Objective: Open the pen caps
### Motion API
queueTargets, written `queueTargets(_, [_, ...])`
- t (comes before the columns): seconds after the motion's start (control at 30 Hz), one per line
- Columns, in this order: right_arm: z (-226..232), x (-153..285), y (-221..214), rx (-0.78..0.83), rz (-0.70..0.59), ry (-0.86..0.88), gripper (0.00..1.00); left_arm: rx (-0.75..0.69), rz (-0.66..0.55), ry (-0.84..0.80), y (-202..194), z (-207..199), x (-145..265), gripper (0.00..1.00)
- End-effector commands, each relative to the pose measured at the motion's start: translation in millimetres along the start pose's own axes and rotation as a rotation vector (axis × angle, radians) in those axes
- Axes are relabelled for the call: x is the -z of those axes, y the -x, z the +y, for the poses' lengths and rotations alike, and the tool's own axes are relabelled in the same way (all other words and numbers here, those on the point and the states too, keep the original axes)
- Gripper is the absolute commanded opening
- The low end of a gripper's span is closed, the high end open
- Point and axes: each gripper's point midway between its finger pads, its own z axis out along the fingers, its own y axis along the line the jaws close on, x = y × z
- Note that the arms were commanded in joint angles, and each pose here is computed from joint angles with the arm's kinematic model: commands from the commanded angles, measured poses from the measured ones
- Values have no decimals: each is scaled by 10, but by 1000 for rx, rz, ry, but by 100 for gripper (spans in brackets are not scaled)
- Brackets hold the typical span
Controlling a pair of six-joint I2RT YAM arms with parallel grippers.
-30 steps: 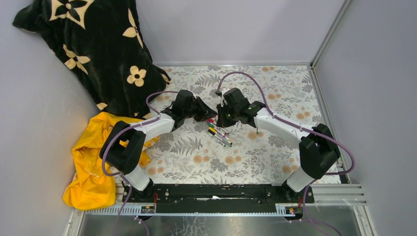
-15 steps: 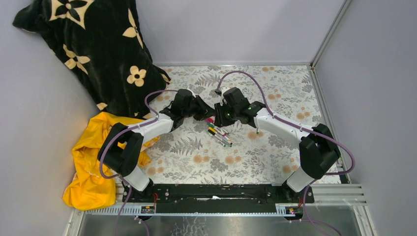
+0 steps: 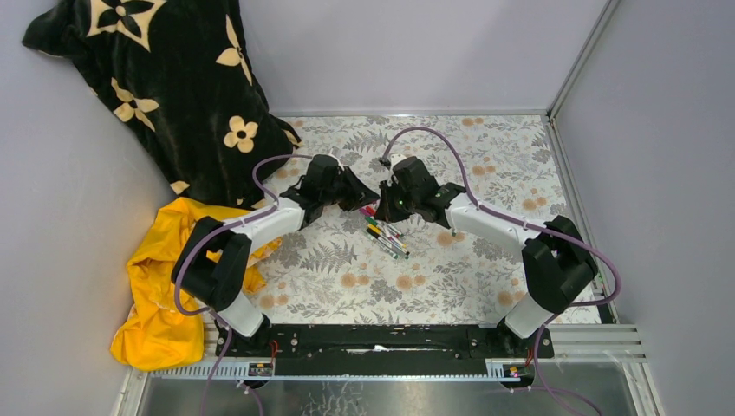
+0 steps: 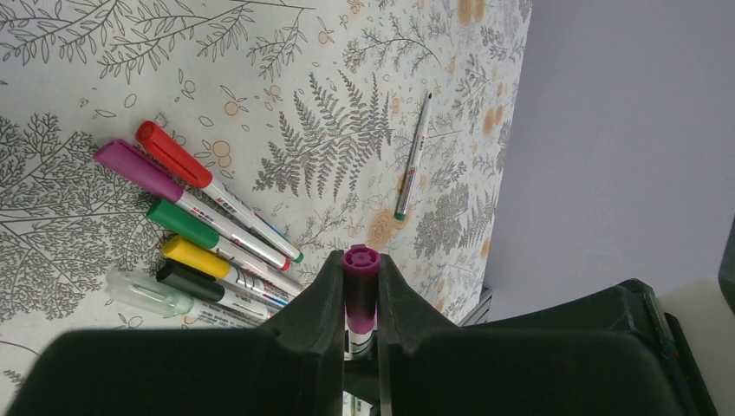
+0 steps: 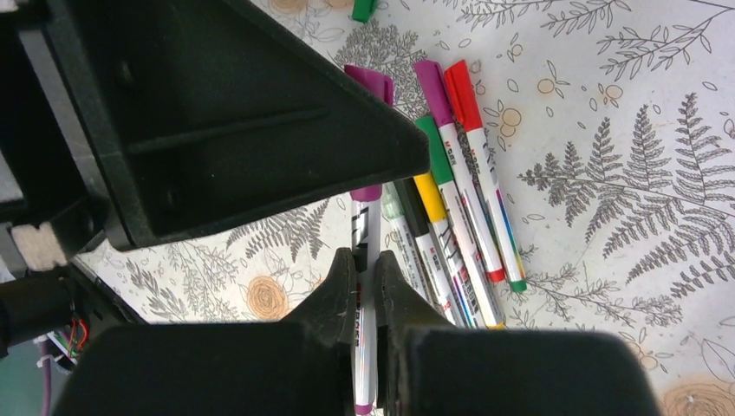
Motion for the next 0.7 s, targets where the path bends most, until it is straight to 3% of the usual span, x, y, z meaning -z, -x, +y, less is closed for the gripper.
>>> queueTargets(0.0, [54, 122, -184, -31, 6, 20, 0, -41, -152, 54, 620, 148, -23, 0])
queueTargets(0.27, [-36, 239, -445, -56, 16, 4, 0, -36, -212, 143, 1120, 492, -53, 0])
queueTargets(0.47, [-118, 315, -384, -42, -18, -47, 0, -82, -186, 177, 1158, 542, -73, 0])
queueTargets(0.67, [-521, 446, -177, -82, -121, -296, 0, -158, -206, 457, 1040, 971, 182, 0])
